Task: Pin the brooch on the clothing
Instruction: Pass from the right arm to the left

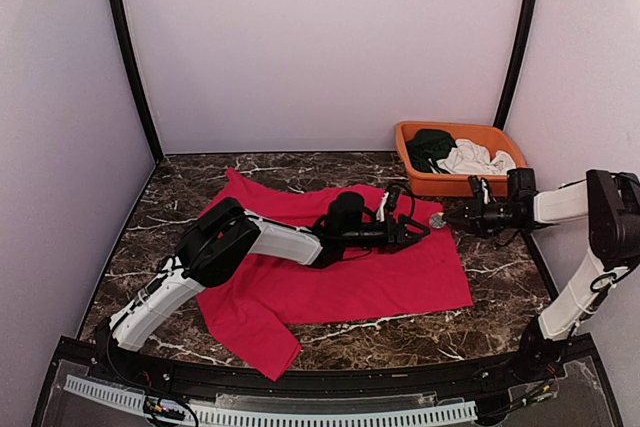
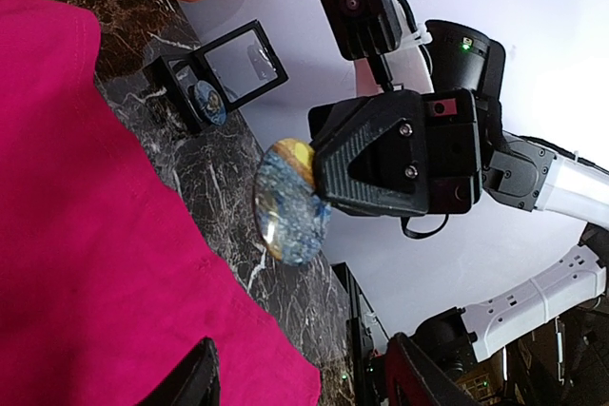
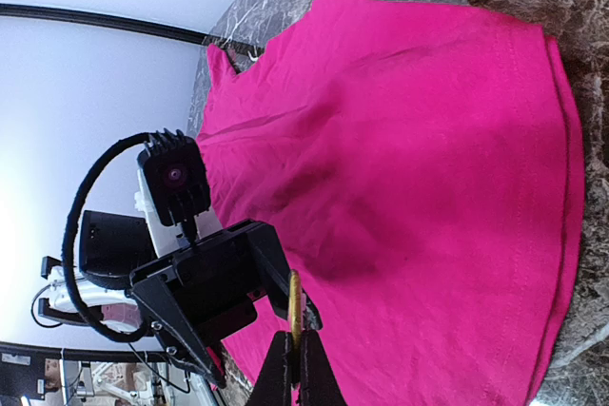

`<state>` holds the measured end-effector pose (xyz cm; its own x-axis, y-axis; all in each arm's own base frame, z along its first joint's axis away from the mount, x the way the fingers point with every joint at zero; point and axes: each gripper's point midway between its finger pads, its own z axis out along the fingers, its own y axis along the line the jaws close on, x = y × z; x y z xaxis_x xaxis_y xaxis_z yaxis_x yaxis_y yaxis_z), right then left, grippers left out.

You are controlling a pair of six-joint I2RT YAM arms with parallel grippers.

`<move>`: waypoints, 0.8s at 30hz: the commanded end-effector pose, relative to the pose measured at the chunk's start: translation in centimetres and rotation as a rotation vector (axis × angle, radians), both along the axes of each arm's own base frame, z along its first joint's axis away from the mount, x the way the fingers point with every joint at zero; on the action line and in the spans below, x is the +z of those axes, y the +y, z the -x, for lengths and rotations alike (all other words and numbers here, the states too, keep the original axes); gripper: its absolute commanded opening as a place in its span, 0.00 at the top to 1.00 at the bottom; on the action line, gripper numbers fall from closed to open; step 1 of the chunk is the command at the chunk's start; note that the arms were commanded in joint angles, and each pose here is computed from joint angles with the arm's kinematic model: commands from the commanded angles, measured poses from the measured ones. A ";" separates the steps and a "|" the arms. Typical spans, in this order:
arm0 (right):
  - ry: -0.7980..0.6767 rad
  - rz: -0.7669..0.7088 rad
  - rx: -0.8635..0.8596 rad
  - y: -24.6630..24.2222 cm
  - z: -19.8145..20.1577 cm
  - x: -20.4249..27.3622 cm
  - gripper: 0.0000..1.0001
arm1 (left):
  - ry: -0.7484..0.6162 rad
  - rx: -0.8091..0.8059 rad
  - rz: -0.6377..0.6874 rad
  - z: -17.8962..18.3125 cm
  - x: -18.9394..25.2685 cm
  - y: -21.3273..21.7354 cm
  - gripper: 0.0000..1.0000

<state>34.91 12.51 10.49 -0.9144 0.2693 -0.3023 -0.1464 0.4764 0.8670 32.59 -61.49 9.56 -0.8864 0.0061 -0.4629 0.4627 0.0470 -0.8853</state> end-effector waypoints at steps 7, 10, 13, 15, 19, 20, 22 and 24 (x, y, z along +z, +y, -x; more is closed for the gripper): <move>-0.038 -0.051 0.093 2.6 2.2 0.9 1.00 | -0.050 -0.027 0.097 0.8 3.3 0.1 0.42; -0.049 -0.061 0.120 3.3 2.8 1.2 1.00 | -0.046 -0.027 0.103 0.7 3.3 0.2 0.43; -0.048 -0.052 0.140 4.0 3.2 1.0 1.00 | -0.045 -0.030 0.105 0.8 3.4 0.2 0.45; -0.046 -0.045 0.140 4.0 3.2 0.8 1.00 | -0.046 -0.031 0.108 0.8 3.4 0.2 0.47; -0.034 -0.040 0.142 4.1 3.1 0.4 1.00 | -0.041 -0.033 0.112 0.8 3.3 0.2 0.52; -0.033 -0.036 0.140 4.1 3.1 0.2 1.00 | -0.042 -0.034 0.114 0.9 3.4 0.2 0.55; -0.031 -0.029 0.138 4.0 3.1 0.1 1.00 | -0.043 -0.038 0.116 1.0 3.4 0.2 0.58; -0.030 -0.029 0.138 4.0 3.0 0.0 1.00 | -0.041 -0.042 0.115 1.0 3.4 0.2 0.64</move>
<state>31.77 16.47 10.73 -0.9393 0.1579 -0.3047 -0.2167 0.4155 0.8834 32.27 -61.42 11.62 -0.8783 -0.0204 -0.4776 0.4780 -0.0350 -0.8776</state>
